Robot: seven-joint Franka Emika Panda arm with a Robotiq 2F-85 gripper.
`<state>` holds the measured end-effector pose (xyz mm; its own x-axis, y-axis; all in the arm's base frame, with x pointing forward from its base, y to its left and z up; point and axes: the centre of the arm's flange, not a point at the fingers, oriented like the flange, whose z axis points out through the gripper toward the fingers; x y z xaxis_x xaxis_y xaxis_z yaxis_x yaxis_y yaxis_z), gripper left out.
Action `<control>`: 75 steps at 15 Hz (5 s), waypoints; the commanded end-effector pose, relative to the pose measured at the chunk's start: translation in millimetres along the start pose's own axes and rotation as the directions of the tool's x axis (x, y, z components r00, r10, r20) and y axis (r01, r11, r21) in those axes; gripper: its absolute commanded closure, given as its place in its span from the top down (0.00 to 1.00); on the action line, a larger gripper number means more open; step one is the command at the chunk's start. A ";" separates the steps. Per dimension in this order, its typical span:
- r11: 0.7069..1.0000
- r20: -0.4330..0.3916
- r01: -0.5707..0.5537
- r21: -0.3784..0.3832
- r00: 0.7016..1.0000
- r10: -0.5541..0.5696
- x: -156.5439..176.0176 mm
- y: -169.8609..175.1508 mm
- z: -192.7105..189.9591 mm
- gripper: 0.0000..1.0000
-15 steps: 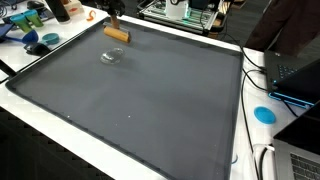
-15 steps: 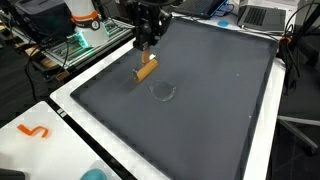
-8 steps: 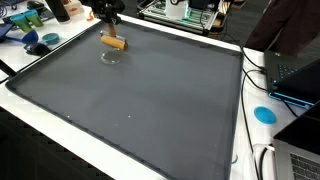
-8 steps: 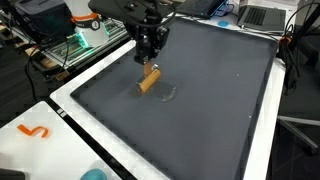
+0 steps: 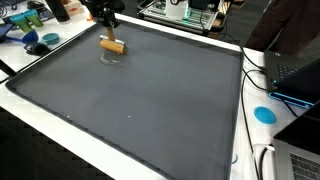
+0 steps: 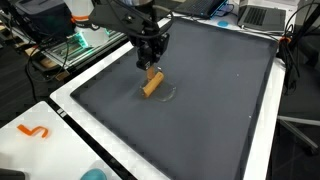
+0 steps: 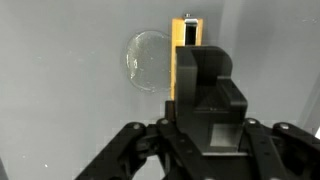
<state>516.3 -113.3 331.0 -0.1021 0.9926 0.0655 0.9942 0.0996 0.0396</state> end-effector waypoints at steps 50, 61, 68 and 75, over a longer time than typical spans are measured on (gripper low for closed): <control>0.990 -0.006 0.006 -0.143 1.000 -0.007 -5.9 59.6 22.1 0.24; 0.979 0.000 0.009 -0.205 1.000 -0.009 4.6 58.6 -14.3 0.24; 0.971 0.012 -0.022 -0.237 1.000 0.026 23.0 49.5 -67.3 0.24; 0.956 0.120 -0.125 -0.266 0.980 0.161 81.6 46.8 -132.4 0.24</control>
<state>565.5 -64.4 441.9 -0.0029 1.0000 0.0032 0.9512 0.0018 0.3087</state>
